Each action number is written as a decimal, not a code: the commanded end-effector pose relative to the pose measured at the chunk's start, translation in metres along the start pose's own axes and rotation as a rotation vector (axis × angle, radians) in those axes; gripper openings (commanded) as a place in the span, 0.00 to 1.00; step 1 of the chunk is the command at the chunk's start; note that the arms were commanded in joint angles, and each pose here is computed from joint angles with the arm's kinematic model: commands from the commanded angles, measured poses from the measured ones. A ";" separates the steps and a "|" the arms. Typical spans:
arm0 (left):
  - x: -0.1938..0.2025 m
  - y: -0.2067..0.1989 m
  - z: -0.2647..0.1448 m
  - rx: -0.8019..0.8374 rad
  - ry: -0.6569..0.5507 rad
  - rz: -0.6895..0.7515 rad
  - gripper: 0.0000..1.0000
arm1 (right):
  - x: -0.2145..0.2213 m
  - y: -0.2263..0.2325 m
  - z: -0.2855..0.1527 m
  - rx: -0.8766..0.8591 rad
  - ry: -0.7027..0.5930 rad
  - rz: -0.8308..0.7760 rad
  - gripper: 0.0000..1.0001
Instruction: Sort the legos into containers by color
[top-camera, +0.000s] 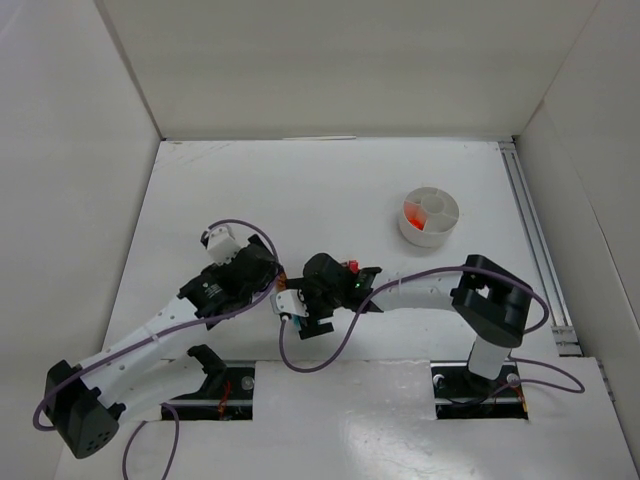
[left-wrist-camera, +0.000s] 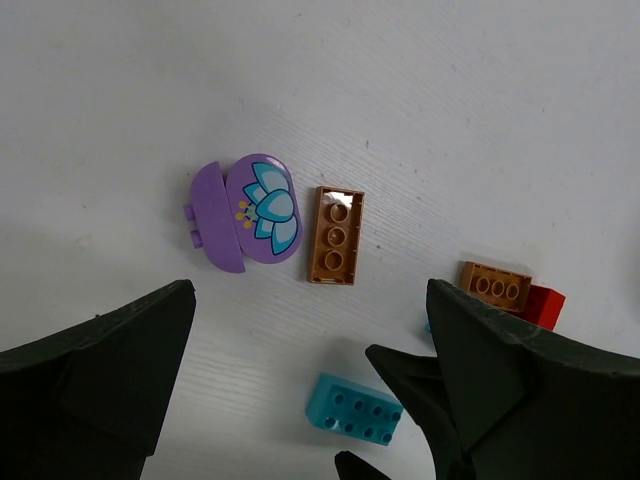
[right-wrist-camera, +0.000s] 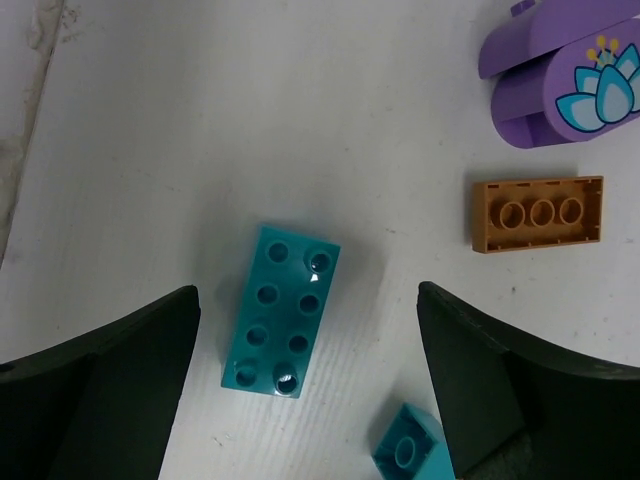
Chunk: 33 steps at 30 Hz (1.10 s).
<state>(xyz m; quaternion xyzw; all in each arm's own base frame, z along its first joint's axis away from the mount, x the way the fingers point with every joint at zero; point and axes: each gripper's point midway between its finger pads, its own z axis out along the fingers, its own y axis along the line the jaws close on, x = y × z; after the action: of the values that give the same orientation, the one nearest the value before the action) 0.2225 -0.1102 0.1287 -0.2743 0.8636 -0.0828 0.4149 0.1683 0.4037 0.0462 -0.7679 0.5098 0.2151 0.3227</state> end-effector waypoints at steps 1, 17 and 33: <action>-0.007 0.011 -0.002 -0.023 -0.037 -0.032 1.00 | -0.031 -0.012 0.004 0.013 -0.107 -0.006 0.94; -0.006 0.014 -0.003 -0.023 -0.038 -0.042 1.00 | -0.017 -0.012 0.012 0.032 -0.062 0.062 0.29; -0.015 -0.013 -0.014 0.123 -0.040 -0.036 1.00 | -0.019 -0.104 -0.125 0.416 -0.183 0.105 0.17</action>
<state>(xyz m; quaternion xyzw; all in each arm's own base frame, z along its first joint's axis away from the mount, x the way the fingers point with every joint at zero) 0.2194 -0.1089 0.1401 -0.2748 0.8533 -0.1111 0.4291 0.2313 0.3741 0.1417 -0.6721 0.5483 0.2026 0.4546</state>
